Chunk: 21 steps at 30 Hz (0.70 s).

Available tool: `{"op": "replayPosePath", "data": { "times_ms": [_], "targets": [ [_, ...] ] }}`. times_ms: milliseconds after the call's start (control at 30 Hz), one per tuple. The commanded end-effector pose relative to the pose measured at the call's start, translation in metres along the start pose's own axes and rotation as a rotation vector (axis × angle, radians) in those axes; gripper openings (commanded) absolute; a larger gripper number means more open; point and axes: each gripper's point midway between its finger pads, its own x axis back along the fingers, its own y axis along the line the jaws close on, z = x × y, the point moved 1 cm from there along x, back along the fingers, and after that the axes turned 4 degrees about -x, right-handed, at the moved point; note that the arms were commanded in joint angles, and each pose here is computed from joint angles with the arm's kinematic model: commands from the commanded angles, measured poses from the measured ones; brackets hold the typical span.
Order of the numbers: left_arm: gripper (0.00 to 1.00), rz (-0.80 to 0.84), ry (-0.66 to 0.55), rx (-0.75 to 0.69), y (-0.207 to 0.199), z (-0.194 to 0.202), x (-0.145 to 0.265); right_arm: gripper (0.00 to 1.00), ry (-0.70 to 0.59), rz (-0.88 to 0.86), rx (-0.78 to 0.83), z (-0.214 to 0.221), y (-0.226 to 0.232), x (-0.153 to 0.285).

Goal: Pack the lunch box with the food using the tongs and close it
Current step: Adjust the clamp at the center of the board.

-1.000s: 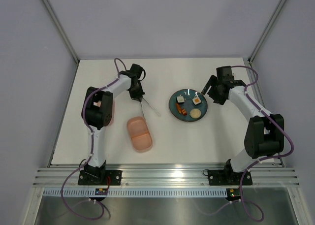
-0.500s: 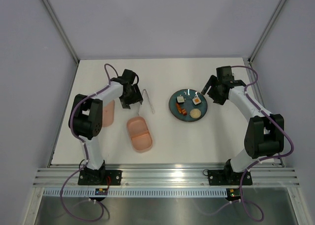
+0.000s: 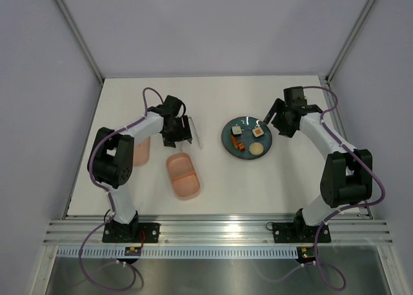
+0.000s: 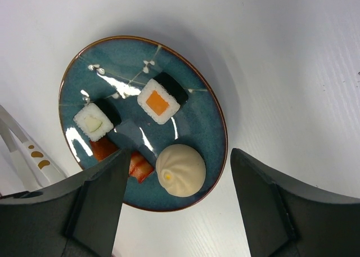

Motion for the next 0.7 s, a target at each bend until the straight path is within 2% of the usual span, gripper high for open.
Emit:
{"op": "replayPosePath", "data": {
  "times_ms": [0, 67, 233, 400, 567, 667],
  "targets": [
    [0.72, 0.132, 0.04, -0.016, -0.027, -0.005, -0.013, 0.8, -0.031, -0.043, 0.015, -0.011, 0.013, 0.008],
    [0.71, 0.225, 0.079, -0.018, -0.047, -0.005, -0.015, 0.8, -0.035, -0.038, 0.016, -0.011, 0.012, 0.009],
    [0.64, 0.39, 0.08, -0.038, -0.091, -0.01, -0.005, 0.8, -0.036, -0.034, 0.016, -0.01, 0.01, 0.011],
    [0.63, 0.523, 0.026, -0.052, -0.121, -0.029, 0.014, 0.8, -0.032, -0.032, 0.016, -0.008, 0.009, 0.012],
    [0.63, 0.409, -0.105, -0.151, -0.11, -0.063, 0.033, 0.8, -0.036, -0.032, 0.019, -0.007, 0.008, 0.014],
    [0.58, 0.337, -0.169, -0.192, -0.104, -0.087, 0.038, 0.8, -0.037, -0.035, 0.018, -0.007, 0.009, 0.016]
  ]
}}
